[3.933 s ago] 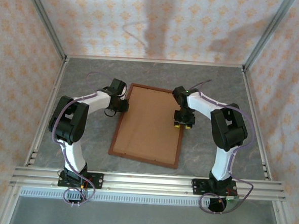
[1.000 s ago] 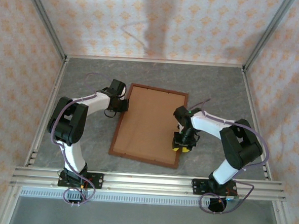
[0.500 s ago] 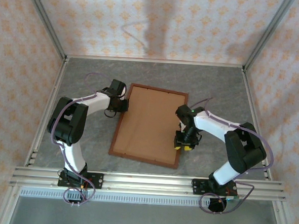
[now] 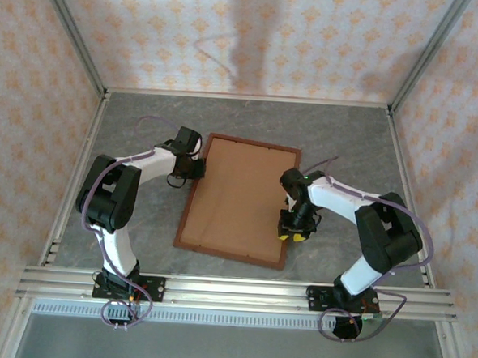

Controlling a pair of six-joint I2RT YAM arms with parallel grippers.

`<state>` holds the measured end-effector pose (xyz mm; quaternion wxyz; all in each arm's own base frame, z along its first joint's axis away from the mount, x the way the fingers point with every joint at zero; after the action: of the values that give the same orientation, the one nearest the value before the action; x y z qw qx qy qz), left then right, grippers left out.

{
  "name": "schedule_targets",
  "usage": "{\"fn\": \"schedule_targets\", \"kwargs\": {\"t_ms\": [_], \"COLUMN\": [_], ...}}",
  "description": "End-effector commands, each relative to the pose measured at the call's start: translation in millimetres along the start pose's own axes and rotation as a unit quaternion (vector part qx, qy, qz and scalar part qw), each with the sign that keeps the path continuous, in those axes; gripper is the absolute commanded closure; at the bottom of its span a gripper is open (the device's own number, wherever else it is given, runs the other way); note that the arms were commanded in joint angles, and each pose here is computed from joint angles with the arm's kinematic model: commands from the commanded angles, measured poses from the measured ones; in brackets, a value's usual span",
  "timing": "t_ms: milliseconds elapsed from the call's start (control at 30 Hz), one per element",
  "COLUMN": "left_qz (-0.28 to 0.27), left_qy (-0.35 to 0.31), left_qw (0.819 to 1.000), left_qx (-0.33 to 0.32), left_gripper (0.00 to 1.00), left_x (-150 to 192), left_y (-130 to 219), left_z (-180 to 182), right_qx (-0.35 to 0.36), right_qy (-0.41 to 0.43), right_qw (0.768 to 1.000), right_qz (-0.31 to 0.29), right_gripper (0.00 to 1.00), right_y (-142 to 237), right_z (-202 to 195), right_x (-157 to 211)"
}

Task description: Put the photo into the frame

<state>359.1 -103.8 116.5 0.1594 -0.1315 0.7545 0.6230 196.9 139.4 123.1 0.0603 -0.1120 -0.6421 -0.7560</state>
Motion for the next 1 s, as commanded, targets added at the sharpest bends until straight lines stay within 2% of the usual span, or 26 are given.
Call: {"fn": "schedule_targets", "kwargs": {"t_ms": [0, 600, 967], "left_qz": [0.07, 0.071, 0.071], "left_qy": [0.01, 0.014, 0.014], "left_qw": [0.997, 0.997, 0.997], "left_qx": [-0.023, -0.022, -0.023], "left_gripper": [0.92, 0.92, 0.92], "left_x": [30, 30, 31], "left_y": [-15, -16, -16], "left_z": [7, 7, 7], "right_qx": [0.009, -0.004, -0.012], "right_qy": [-0.003, -0.03, -0.022], "right_qw": [1.0, 1.0, 0.999], "right_qz": [0.01, 0.005, -0.019], "right_gripper": [0.6, 0.6, 0.58], "right_y": [-11, -36, -33], "right_z": [1, 4, 10], "right_x": [0, -2, -11]}}
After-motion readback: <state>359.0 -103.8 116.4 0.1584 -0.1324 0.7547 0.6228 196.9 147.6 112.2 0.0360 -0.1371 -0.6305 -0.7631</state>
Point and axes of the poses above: each hand's point on the last joint's axis, 136 mm out from that joint toward the fingers, its own y axis back along the fingers, its own z axis along the line the jaws close on, x = y × z, the point moved 10 cm from there along y, back along the fingers, and after that the axes turned 5 degrees about -y, right-handed, at the moved point
